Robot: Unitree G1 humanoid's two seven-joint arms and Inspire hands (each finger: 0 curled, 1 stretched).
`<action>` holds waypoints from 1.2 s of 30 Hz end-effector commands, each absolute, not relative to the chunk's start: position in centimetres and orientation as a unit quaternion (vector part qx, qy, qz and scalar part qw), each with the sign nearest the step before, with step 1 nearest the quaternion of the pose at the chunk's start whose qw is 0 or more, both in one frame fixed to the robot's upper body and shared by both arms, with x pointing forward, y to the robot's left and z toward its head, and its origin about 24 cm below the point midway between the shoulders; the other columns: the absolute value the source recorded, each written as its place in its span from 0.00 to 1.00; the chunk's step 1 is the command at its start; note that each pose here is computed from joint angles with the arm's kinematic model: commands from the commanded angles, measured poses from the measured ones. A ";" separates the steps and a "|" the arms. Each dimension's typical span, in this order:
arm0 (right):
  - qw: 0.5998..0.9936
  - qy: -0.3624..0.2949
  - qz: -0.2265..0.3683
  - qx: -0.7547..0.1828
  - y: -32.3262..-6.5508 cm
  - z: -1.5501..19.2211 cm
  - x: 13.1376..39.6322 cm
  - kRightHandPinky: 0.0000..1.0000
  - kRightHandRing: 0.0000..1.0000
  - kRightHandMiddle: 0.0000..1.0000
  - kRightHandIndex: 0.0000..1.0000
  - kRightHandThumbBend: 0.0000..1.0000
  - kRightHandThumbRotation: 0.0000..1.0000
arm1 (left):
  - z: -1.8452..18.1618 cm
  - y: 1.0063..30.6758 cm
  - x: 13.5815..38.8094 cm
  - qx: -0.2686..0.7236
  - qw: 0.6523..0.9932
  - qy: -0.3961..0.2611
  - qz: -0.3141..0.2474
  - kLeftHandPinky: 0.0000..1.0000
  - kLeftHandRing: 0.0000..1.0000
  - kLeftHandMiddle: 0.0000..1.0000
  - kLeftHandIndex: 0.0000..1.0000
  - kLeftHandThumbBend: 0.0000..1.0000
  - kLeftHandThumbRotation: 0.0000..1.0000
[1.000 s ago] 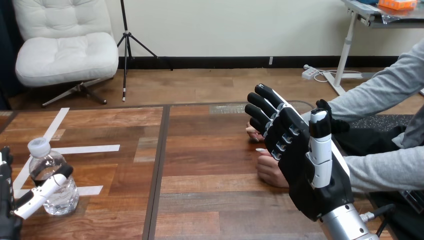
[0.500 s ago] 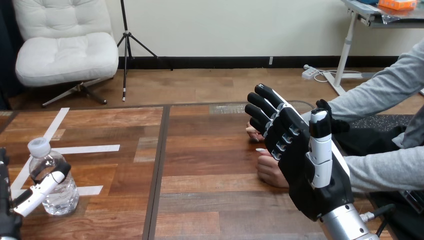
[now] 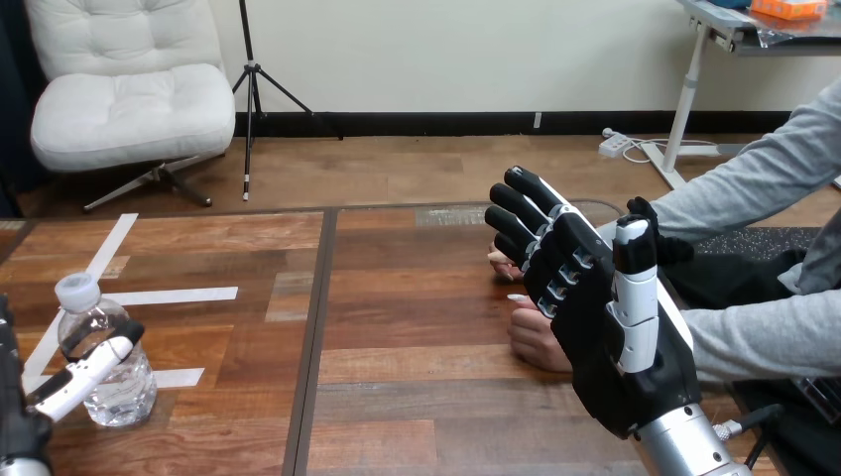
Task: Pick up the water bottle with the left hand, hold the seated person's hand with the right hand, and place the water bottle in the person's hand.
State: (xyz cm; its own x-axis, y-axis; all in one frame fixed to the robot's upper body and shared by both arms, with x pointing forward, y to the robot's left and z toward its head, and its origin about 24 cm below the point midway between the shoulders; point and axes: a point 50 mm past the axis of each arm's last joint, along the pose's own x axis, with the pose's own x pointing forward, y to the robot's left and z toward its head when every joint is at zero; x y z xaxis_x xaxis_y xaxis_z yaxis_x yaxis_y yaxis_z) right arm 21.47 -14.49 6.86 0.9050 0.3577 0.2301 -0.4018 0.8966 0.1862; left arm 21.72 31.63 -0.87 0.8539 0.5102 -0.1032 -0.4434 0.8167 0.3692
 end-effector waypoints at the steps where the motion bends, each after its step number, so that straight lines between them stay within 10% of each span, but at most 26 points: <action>1: 0.960 -0.142 0.213 0.113 -14.0 8.9 22.3 1.00 0.94 0.92 0.91 0.81 1.00 | 1.5 31.7 24.4 0.188 0.950 0.055 0.242 0.97 1.00 1.00 1.00 1.00 0.35; 36: 0.959 -0.146 0.217 0.110 -14.1 8.9 22.3 0.99 0.93 0.92 0.91 0.81 1.00 | 0.9 31.4 27.3 0.168 0.958 0.100 0.211 0.97 1.00 1.00 1.00 0.99 0.24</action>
State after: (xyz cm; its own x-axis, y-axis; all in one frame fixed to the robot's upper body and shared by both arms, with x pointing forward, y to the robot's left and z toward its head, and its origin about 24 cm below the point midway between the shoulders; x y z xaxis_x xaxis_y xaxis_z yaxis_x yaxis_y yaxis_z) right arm 21.45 -14.46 6.88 0.8996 0.3695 0.2329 -0.4137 0.8918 0.1832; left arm 24.89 31.27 -1.06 0.8731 0.4585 -0.1656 -0.3762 0.8498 0.3692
